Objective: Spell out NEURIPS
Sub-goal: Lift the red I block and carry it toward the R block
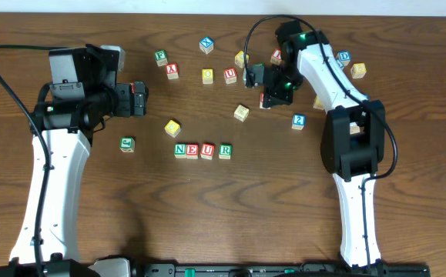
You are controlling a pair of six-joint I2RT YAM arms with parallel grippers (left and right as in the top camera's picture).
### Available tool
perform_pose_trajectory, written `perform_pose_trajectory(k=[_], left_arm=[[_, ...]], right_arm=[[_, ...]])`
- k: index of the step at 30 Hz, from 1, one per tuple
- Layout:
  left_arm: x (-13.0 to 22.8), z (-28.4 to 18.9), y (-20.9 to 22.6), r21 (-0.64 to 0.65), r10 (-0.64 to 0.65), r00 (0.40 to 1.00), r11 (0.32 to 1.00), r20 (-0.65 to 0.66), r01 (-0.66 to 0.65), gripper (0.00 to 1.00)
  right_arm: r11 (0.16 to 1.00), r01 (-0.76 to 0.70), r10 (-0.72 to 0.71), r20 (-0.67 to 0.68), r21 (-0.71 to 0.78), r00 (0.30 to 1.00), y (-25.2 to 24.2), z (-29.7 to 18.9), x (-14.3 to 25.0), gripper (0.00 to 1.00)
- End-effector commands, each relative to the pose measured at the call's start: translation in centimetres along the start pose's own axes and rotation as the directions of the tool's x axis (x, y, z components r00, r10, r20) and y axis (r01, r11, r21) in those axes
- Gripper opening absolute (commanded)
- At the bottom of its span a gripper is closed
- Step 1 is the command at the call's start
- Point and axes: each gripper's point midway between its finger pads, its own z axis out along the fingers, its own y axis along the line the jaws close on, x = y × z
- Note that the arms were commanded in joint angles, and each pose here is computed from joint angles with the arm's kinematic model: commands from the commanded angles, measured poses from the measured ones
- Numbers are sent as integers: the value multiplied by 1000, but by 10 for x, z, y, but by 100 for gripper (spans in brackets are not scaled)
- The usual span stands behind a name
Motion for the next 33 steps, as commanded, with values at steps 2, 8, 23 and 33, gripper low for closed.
perform_pose_trajectory(k=[2,8,23,33], left_arm=[[-10,-6,-1,7,2,1000,1000,27,-2,98],[-10,-6,-1,7,2,1000,1000,27,-3,98],[-10,-6,-1,7,2,1000,1000,27,-2,98],[-10,-6,-1,7,2,1000,1000,27,-2,98]], right_arm=[[1000,-11,11,11,28,1000,-7,-15,-11,15],[996,-70,68,29,56,997,-12,-36,-20,19],[940,-333,328,74,73,942,-9,-82,-37,20],[890,-448,439,106,85,892,-5,-109,-44,18]])
